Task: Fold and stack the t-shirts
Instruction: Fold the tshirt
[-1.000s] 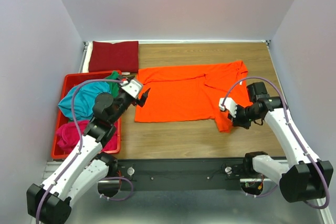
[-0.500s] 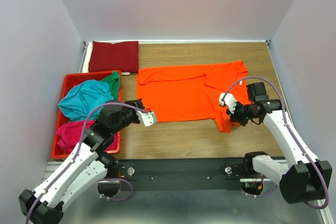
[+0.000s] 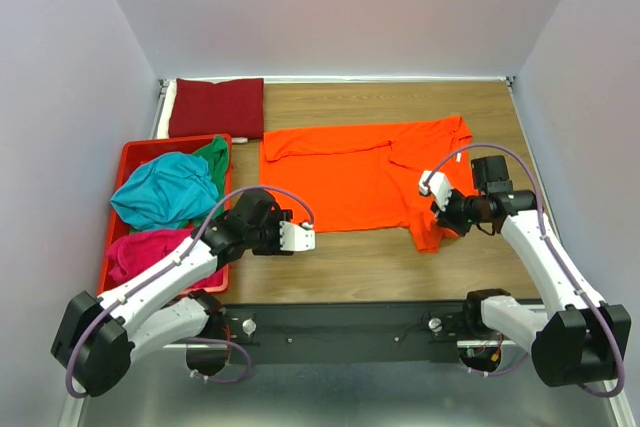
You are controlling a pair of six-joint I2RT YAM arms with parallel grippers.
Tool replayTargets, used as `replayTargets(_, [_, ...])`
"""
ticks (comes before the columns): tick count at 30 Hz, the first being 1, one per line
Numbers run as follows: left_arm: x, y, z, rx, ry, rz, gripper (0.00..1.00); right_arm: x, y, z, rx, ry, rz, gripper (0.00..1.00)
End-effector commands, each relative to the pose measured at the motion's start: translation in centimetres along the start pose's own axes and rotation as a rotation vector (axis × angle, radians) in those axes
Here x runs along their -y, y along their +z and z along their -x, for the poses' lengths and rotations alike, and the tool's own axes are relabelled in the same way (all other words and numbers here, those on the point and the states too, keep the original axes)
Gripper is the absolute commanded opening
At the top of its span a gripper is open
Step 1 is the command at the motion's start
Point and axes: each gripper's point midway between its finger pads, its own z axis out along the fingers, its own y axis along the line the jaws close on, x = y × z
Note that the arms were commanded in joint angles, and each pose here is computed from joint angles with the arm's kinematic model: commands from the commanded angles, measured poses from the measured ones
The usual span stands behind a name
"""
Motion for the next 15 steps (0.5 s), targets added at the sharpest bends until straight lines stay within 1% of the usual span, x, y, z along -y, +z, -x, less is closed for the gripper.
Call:
replayTargets(1, [0.4,0.2,-0.8,-0.056,-0.039,-0.017,0.62,0.8,0.2,0.7,0.032,0.018,-0.017,0.01])
replayTargets(4, [0.0,0.6,-1.5,-0.102,-0.055,-0.008,0.62,0.8,0.1,0.8,0.039,0.016,-0.023,0.01])
replayTargets(11, [-0.7,2.4,-1.7,-0.144,-0.076,-0.033,0.61,1.2,-0.2,0.8,0.043,0.018,-0.042,0.01])
replayTargets(15, [-1.1,3.3,-2.6,-0.207,-0.088,-0.037,0.60,1.2,-0.3,0.8,0.048,0.019,-0.045,0.01])
